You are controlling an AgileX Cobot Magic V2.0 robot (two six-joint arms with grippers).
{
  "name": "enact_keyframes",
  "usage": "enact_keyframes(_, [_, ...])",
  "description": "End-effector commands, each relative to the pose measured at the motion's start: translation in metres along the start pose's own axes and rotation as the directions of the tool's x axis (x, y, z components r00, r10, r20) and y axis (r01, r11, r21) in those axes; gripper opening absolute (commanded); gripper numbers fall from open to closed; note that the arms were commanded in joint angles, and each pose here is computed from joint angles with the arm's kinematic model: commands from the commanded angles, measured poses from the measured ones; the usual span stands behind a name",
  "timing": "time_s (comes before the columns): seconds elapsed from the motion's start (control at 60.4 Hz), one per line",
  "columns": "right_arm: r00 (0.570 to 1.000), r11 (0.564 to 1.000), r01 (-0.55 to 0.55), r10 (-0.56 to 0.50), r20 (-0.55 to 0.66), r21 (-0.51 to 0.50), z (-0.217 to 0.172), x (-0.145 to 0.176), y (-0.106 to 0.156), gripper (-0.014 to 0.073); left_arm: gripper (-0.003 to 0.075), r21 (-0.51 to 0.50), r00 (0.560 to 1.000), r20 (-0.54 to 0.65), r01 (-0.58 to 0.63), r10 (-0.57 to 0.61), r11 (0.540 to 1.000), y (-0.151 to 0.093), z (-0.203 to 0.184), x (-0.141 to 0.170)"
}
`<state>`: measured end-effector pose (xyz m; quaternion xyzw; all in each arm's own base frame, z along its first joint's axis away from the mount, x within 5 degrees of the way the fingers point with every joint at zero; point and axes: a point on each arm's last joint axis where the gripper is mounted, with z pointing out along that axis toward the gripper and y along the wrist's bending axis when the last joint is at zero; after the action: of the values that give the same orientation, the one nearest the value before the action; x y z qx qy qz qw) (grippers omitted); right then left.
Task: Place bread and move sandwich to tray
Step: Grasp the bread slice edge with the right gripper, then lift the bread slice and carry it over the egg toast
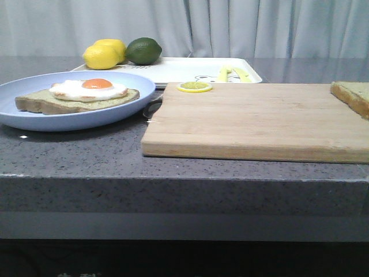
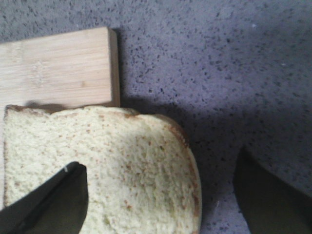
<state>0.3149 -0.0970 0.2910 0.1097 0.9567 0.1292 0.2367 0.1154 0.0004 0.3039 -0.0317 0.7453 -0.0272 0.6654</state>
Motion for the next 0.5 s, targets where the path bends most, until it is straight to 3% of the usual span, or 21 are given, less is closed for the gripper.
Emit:
enact_keyframes(0.0, [0.999, 0.998, 0.044, -0.043, 0.032, -0.042, -0.011, -0.010, 0.005, 0.0616, 0.0620, 0.004, 0.994, 0.112, 0.010, -0.011, 1.000, -0.001, -0.001, -0.020])
enact_keyframes(0.381, [0.997, 0.994, 0.036, -0.044, -0.070, -0.101, 0.007, -0.006, 0.002, 0.0616, 0.0620, 0.004, 0.994, 0.112, 0.010, -0.011, 1.000, -0.001, -0.001, -0.020])
enact_keyframes(0.48, [0.996, 0.994, 0.036, -0.045, -0.080, -0.106, 0.007, -0.005, 0.003, 0.0582, 0.0620, 0.004, 0.994, 0.112, 0.010, -0.011, 1.000, -0.001, -0.001, -0.020])
